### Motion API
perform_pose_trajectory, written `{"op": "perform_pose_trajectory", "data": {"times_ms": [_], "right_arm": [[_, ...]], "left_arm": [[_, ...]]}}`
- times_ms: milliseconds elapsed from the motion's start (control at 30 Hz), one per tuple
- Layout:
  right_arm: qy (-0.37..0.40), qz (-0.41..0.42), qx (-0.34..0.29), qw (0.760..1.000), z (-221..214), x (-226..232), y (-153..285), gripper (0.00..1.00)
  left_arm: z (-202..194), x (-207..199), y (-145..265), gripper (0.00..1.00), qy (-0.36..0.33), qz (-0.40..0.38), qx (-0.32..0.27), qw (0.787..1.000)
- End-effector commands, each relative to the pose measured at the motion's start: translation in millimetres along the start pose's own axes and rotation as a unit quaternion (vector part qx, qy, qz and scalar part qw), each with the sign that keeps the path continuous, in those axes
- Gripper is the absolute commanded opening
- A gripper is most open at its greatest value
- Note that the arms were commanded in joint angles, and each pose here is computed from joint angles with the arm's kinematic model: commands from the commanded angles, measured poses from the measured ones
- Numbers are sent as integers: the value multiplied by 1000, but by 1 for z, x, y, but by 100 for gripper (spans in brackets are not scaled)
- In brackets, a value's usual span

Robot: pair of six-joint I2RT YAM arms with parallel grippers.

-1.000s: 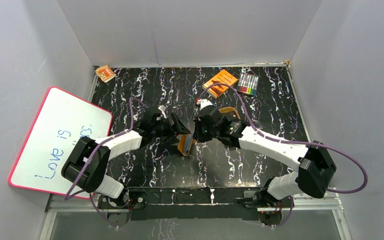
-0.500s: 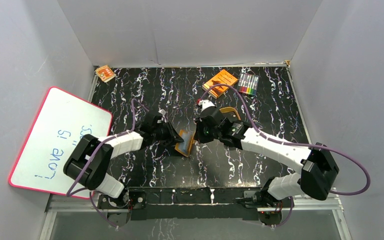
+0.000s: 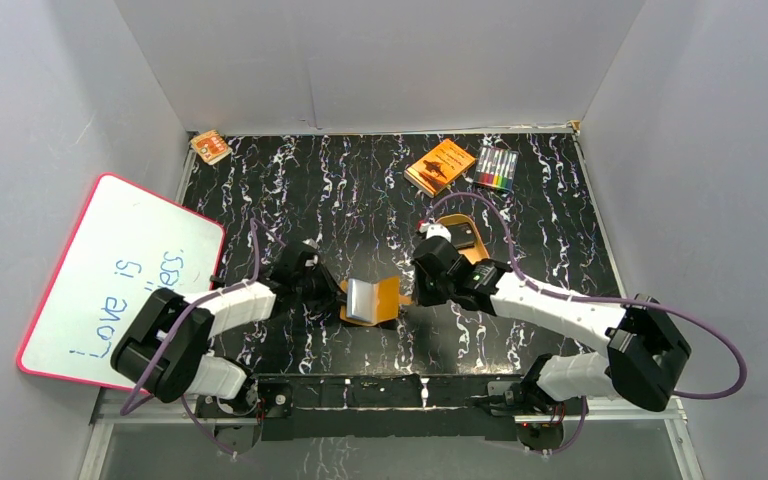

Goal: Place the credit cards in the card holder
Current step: Open the card holder at the center of the board.

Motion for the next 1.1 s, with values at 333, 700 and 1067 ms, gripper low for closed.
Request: {"op": "perform_pose_trajectory", "data": {"times_ms": [333,700,1067], "right_arm": [[29,72,-75,994,38,15,67,57],[55,281,-39,957,57,138,43,46],[27,251,22,967,34,145,-32,55]], "left_arm": [[1,10,30,0,12,37,-42,998],[11,0,42,0,8,45,-69,997],[14,-3,49,0,-1,43,-78,996]]}}
Point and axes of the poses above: each gripper's point midway between its finger pads, its own y axis back along the fingers, its own x axis along the line the jaws close on, z = x × y, the point moved 3 cm from there along y, back along the fingers, and after that the axes turned 6 degrees about y, right-handed, at the moved point
